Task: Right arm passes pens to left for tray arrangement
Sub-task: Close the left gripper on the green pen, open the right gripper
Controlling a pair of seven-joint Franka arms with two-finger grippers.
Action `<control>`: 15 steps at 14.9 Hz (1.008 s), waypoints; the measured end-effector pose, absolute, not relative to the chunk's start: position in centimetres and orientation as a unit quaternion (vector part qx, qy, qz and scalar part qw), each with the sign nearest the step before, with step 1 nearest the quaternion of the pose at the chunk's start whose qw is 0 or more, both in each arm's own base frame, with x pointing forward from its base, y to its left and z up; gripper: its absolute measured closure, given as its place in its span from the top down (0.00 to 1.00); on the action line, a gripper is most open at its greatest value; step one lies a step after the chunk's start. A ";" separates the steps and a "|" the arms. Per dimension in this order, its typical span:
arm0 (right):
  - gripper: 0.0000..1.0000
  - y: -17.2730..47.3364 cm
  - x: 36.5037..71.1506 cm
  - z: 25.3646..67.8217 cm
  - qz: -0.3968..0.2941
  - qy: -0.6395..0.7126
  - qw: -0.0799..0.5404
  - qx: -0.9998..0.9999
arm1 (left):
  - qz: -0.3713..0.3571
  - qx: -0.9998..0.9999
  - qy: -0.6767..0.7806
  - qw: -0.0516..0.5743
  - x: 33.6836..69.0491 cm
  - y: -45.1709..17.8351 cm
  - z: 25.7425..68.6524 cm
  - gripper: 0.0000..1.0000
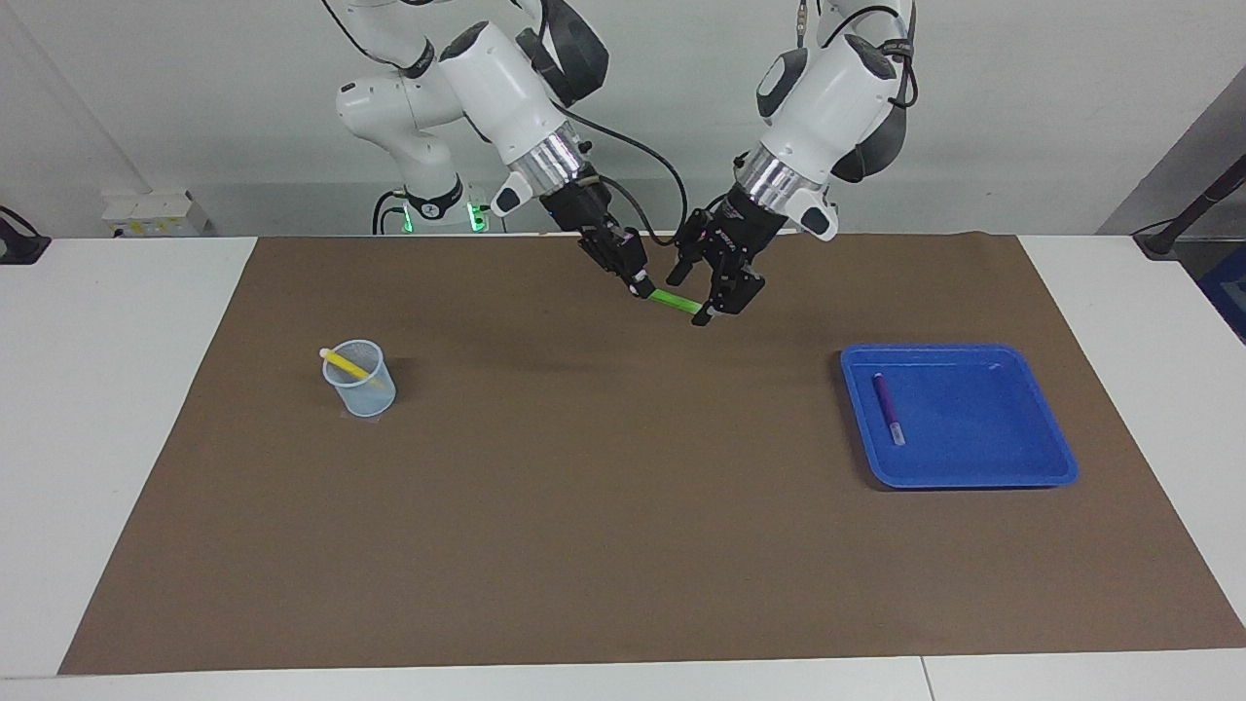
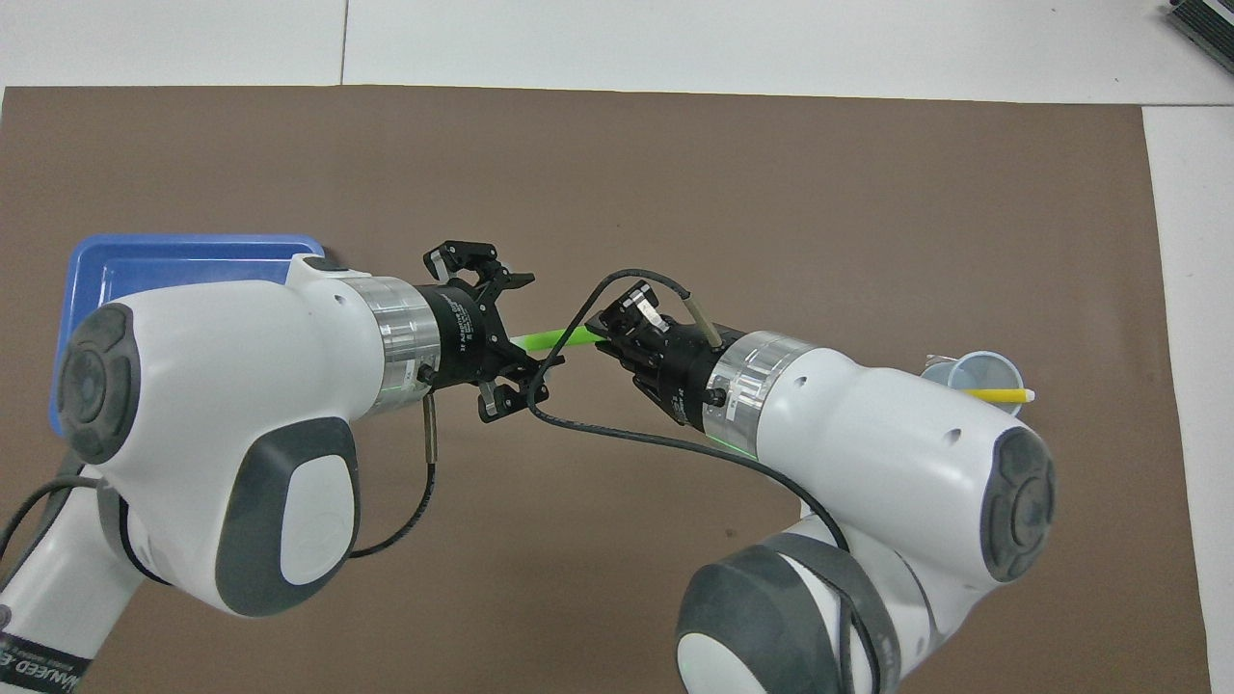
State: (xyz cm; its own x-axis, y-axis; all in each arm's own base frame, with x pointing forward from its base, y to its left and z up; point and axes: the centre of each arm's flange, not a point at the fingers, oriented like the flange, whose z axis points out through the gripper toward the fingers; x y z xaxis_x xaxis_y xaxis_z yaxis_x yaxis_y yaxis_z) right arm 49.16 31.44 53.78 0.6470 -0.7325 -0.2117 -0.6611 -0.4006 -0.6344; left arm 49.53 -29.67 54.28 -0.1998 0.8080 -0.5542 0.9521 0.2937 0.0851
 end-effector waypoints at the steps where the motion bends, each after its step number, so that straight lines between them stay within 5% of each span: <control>1: 0.19 31.4 49.2 53.8 -0.050 0.417 0.354 -0.835 | -0.137 0.575 0.763 0.263 49.6 -29.6 54.1 0.81; 15: 0.19 31.1 48.7 53.1 -0.057 0.360 0.336 -0.869 | -0.131 0.599 0.744 0.264 46.9 -32.8 51.4 0.80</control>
State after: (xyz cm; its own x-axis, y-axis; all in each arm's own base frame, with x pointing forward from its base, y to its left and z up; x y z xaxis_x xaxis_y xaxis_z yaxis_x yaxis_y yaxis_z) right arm 48.65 31.11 53.11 0.7348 -0.6634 -0.1416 -0.5862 -0.5160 -0.6246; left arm 46.91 -32.79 51.45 -0.1419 0.8231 -0.5500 0.9614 0.2469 0.1215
